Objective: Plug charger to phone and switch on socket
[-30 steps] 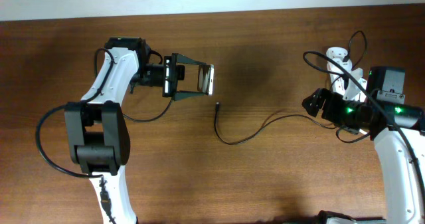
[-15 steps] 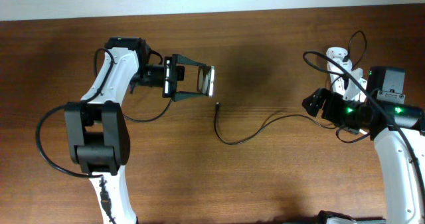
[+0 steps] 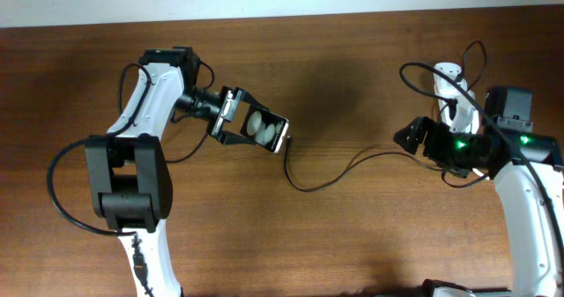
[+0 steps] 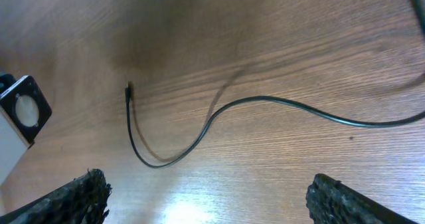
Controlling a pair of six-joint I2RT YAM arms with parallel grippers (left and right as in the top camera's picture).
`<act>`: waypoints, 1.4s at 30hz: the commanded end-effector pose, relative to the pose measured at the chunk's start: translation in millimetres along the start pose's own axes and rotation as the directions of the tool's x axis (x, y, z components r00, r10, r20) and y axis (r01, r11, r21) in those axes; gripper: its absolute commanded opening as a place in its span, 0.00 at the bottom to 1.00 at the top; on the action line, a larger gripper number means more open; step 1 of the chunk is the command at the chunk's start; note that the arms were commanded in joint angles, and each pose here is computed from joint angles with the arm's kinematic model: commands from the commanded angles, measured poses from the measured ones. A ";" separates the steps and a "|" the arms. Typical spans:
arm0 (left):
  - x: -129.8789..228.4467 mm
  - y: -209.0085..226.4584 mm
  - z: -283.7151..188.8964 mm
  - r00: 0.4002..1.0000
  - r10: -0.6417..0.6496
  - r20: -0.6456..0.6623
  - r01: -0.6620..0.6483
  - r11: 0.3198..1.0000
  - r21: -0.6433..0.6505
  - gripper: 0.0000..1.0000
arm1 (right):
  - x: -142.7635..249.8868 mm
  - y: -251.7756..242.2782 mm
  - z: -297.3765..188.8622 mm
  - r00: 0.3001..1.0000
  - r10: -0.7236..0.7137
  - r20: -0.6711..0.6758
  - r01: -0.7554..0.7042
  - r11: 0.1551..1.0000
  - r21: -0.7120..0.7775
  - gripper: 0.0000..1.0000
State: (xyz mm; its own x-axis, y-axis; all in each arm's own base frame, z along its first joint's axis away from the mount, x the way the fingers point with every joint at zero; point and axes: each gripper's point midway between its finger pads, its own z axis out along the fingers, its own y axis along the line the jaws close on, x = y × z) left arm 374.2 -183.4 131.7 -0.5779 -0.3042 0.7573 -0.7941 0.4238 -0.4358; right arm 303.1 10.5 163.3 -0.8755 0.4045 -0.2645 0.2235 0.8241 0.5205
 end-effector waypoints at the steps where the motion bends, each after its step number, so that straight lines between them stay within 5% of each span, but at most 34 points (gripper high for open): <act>1: -7.6 0.8 -3.8 0.998 -0.033 0.044 0.034 0.999 -0.014 0.02 | 0.0 14.6 10.1 0.999 0.002 -0.044 -0.005 0.998 -0.070 0.99; 7: -19.7 1.2 -4.7 0.990 -0.091 0.103 0.094 0.995 -0.023 0.04 | 11.0 73.5 39.2 0.978 -0.197 -0.065 0.182 0.966 -0.186 0.99; 21: -33.6 8.8 -6.9 0.966 -0.176 0.190 0.189 0.981 -0.050 0.06 | 9.0 159.4 66.6 0.993 -0.082 0.081 0.097 0.977 -0.191 0.99; 28: -28.6 4.9 -5.8 0.964 -0.214 0.158 0.221 0.975 -0.027 0.07 | 52.5 225.4 127.5 1.000 -0.009 -0.009 0.006 0.957 -0.290 0.72; 33: -27.0 4.4 -3.5 0.965 -0.211 0.154 0.218 0.976 -0.031 0.09 | 65.2 229.7 150.9 0.999 -0.017 -0.043 0.003 0.958 -0.288 0.50; 37: -26.4 4.1 -3.1 0.966 -0.210 0.152 0.217 0.976 -0.030 0.10 | 74.4 234.3 166.6 0.998 -0.037 -0.057 0.019 0.956 -0.294 0.48; 42: -26.5 4.1 -3.1 0.966 -0.210 0.152 0.217 0.976 -0.030 0.14 | 73.0 234.5 170.7 0.998 -0.038 -0.051 0.021 0.955 -0.296 0.33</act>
State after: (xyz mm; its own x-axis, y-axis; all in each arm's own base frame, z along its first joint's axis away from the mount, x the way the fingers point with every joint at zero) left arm 385.0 -165.7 103.2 -0.4303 -0.5359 0.7264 -0.8884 0.3940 -0.2357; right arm 361.6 299.1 128.2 -0.9070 0.3547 -0.2269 0.0780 0.6711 0.7372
